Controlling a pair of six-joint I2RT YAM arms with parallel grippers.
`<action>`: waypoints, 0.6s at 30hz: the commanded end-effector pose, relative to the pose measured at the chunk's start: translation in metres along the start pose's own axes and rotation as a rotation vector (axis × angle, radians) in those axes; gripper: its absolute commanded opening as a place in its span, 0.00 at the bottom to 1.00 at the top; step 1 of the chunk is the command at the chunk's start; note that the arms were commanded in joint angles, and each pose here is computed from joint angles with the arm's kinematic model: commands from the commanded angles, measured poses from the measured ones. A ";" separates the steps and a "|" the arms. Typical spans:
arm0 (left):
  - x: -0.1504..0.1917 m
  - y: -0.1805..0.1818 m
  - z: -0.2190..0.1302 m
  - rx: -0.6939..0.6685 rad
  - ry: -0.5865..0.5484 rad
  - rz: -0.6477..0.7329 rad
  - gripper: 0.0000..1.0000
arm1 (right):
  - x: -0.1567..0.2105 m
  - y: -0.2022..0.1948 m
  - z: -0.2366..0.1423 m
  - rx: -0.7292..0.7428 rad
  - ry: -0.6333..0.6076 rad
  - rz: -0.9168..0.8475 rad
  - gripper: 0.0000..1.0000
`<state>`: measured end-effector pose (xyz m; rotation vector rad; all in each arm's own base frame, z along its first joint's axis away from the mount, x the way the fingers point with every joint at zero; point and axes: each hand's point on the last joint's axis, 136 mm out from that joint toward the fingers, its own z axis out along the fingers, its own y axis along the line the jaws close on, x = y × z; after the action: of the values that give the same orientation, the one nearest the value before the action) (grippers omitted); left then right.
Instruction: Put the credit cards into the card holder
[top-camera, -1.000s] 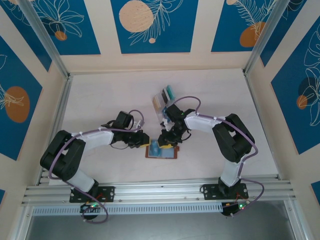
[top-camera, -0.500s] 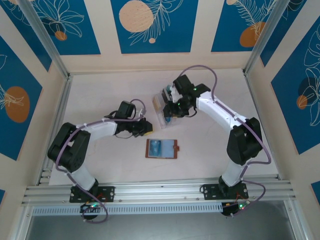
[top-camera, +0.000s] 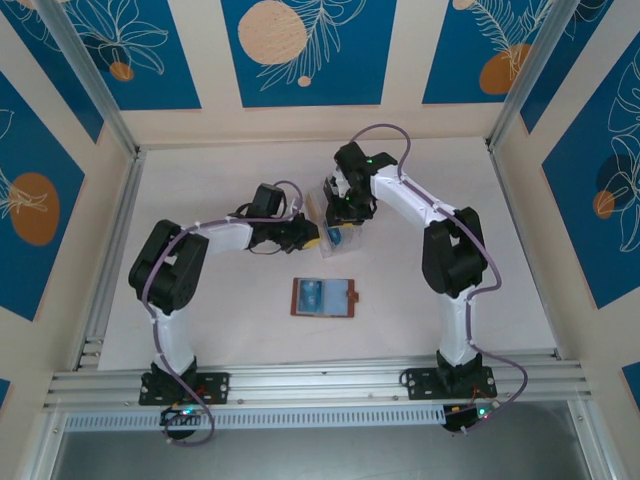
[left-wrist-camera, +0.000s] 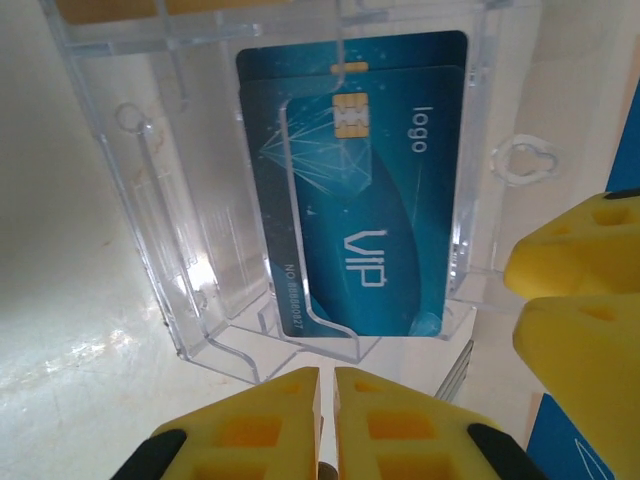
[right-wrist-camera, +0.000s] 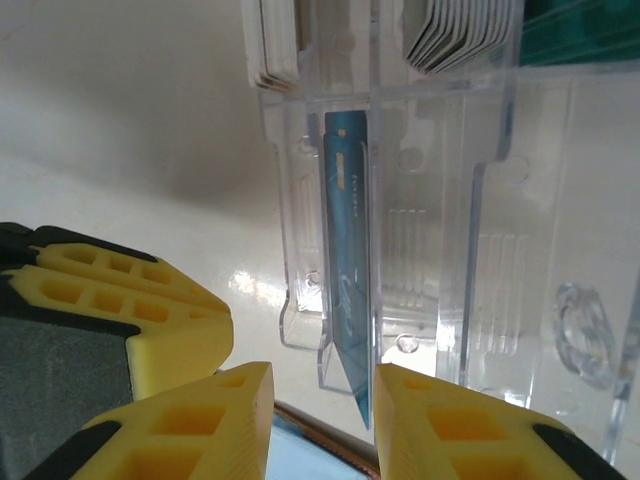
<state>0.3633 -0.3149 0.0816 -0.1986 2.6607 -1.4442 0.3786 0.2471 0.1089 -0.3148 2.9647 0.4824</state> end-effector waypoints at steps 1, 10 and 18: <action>-0.006 -0.005 -0.001 0.028 -0.005 -0.005 0.11 | 0.001 0.005 -0.007 0.008 0.001 -0.025 0.30; 0.039 0.019 -0.024 -0.066 0.032 0.070 0.12 | 0.081 0.042 -0.024 0.000 -0.026 -0.125 0.26; 0.085 0.047 -0.030 -0.153 0.095 0.088 0.12 | 0.144 0.015 0.031 0.090 0.107 -0.091 0.31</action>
<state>0.2919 -0.2838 0.0678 -0.0707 2.7610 -1.3120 0.2380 0.2528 0.0882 -0.5502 3.0011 0.4074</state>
